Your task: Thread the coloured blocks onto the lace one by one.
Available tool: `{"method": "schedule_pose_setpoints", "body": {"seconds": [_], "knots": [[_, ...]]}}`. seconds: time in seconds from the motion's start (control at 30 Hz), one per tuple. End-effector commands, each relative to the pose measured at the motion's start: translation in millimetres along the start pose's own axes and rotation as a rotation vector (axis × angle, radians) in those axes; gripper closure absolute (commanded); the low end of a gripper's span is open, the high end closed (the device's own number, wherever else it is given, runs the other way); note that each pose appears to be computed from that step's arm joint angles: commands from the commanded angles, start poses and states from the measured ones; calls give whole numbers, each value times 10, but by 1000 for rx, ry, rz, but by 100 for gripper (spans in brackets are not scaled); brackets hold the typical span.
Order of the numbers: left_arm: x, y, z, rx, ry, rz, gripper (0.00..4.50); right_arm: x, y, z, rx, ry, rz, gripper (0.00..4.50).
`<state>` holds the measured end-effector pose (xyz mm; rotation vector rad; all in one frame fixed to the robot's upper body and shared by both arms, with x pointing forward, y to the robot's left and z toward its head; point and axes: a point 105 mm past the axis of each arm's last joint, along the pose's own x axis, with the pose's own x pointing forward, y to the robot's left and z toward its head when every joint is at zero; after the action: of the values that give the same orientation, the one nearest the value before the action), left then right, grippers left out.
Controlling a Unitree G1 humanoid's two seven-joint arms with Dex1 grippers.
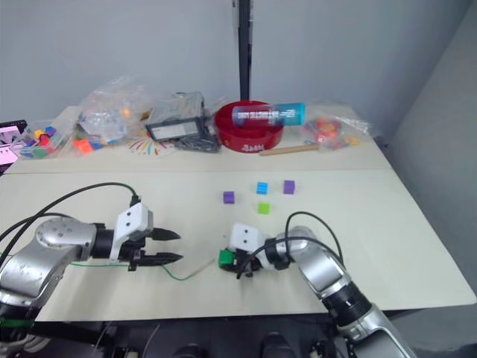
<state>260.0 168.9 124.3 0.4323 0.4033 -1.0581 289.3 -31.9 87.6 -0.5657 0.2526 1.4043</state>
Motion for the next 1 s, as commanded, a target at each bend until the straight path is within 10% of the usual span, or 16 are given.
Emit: {"method": "schedule_pose_setpoints", "body": {"seconds": [0.03,0.77,1.0], "knots": [[62,-195,117,-31,-47,66,108,35,8,55,1,-23,-9,331],[579,-480,-359,-147,77,109,108,-21,-62,183,14,-43,-21,331],[456,-409,-523,-185,130,131,321,-23,-88,209,12,-49,-34,331]]}}
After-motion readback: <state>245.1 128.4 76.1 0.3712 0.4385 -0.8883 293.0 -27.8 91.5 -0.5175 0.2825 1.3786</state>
